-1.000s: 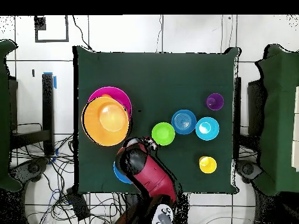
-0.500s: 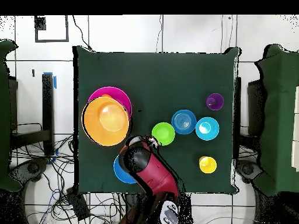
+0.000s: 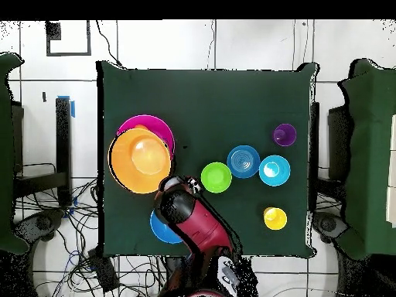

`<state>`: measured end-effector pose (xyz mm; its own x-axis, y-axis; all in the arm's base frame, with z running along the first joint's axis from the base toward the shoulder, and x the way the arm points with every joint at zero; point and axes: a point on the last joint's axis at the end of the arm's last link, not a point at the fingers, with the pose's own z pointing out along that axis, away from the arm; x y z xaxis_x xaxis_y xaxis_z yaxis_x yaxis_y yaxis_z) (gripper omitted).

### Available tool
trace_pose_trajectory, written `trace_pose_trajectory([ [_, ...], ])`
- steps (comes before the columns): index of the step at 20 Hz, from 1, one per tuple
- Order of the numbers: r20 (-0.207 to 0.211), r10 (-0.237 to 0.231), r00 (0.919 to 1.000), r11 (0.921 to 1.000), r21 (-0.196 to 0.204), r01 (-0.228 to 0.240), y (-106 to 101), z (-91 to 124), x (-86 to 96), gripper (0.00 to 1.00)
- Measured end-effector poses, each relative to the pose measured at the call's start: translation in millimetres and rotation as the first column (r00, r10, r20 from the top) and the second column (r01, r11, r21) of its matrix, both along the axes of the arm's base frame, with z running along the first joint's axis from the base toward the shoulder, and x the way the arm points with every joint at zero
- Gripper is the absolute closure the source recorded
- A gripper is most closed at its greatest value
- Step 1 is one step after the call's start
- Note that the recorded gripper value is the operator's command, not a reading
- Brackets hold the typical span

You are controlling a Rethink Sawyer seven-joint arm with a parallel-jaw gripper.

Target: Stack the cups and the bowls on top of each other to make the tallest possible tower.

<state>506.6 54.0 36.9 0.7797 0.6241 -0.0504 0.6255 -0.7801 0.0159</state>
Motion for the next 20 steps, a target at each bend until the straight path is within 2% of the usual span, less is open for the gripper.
trace_pose_trajectory([
  [8,0.003,0.039,0.9992,0.9986,0.034,-0.039,8,1,-0.1,0.00],
  [16,-0.046,0.101,0.9938,0.9940,0.045,-0.099,3,-18,-19.2,0.00],
  [20,-0.066,0.143,0.9875,0.9887,0.053,-0.140,2,-25,-29.0,0.00],
])
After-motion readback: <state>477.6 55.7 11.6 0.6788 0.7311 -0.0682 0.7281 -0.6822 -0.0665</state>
